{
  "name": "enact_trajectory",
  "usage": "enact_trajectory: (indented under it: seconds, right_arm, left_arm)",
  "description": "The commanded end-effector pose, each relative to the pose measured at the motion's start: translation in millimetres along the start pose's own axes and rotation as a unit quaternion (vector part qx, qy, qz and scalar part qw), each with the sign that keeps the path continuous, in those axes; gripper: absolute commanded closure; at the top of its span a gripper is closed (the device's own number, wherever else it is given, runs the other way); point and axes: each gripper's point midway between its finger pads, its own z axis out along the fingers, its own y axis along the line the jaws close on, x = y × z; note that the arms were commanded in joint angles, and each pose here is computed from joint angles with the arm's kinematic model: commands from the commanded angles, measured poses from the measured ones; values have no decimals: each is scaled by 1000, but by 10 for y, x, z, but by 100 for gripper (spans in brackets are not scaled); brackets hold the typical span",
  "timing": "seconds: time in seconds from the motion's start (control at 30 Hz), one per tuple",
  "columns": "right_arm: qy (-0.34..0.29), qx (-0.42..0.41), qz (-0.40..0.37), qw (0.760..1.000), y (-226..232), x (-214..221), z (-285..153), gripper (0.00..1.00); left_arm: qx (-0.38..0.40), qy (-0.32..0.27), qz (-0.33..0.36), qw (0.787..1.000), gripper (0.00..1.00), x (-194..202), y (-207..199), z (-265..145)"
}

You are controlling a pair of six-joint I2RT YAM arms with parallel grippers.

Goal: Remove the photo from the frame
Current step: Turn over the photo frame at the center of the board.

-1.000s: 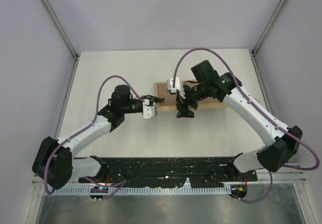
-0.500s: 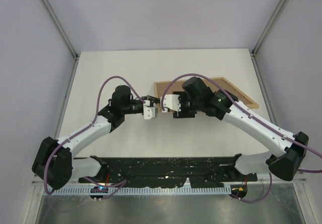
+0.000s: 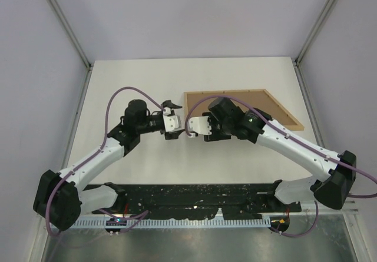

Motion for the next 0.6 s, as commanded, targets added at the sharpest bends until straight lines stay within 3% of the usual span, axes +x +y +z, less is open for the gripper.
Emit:
enact_trajectory:
  seconds: [0.0, 0.27, 0.37, 0.57]
  right_arm:
    - [-13, 55, 56, 997, -322, -110, -252, 92]
    - [-68, 68, 98, 991, -584, -437, -430, 92]
    - [-54, 55, 89, 993, -545, -409, -346, 92]
    - [-92, -9, 86, 992, -366, -616, -378, 92]
  left_arm:
    - [-68, 17, -30, 997, 1, -18, 283, -231]
    - [-135, 22, -40, 990, 0, 54, 577, -660]
    - [-104, 2, -40, 994, 0, 38, 443, -605]
    - [-38, -73, -40, 996, 0, -181, 327, -439]
